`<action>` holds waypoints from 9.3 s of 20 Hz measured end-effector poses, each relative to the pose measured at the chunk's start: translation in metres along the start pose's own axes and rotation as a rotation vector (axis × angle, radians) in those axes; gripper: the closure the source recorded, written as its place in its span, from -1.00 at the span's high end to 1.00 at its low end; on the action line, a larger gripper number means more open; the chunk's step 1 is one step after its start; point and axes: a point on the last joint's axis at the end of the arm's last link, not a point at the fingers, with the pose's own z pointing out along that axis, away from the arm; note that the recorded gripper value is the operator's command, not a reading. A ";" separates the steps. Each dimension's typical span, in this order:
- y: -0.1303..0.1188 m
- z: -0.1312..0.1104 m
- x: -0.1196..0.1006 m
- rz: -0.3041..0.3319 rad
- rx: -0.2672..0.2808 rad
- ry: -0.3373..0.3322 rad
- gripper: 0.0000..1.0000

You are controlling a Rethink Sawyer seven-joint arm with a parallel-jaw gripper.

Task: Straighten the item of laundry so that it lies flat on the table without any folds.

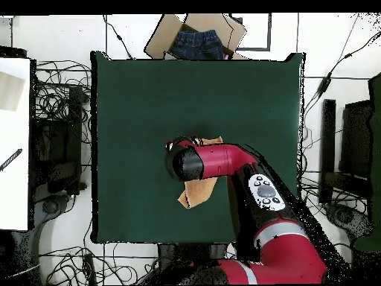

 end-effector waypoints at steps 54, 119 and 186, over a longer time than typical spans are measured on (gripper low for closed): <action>-0.006 -0.037 0.014 0.012 -0.047 0.050 1.00; 0.033 0.060 0.050 0.008 0.040 -0.070 -1.00; -0.032 0.034 0.070 0.100 0.052 0.030 1.00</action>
